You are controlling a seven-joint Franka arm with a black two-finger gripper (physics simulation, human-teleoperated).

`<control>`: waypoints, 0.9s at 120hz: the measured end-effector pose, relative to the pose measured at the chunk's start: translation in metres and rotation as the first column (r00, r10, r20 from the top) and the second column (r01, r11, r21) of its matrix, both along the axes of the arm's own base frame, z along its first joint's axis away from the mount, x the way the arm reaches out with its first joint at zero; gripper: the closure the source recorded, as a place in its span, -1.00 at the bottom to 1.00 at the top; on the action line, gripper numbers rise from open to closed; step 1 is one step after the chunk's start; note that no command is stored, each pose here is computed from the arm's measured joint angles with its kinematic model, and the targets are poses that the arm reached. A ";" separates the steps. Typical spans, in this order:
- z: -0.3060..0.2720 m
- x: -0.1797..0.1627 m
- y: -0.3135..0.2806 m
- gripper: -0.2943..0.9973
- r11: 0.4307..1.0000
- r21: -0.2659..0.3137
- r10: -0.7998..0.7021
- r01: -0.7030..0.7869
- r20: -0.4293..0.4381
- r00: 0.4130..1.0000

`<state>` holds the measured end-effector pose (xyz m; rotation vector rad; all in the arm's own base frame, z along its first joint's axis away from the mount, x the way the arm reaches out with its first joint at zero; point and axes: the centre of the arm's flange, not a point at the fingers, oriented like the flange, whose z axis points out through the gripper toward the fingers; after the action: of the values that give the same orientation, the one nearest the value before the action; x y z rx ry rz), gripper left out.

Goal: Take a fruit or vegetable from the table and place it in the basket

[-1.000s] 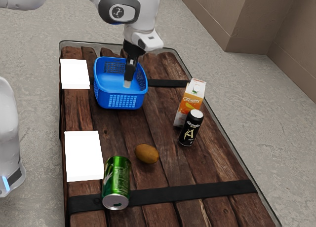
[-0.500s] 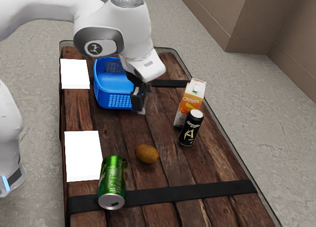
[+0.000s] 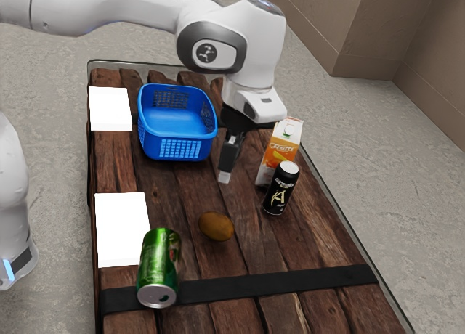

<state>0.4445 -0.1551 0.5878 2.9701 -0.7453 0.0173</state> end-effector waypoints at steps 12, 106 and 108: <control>-0.012 -0.013 -0.007 -0.50 1.000 0.017 -0.018 0.019 -0.073 0.997; -0.140 -0.001 -0.017 -0.56 0.997 -0.035 0.064 -0.065 -0.019 0.998; -0.142 -0.001 -0.017 -0.56 0.997 -0.035 0.067 -0.068 -0.019 0.998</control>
<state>0.4437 -0.1718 0.4462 2.9560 -0.6358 0.0079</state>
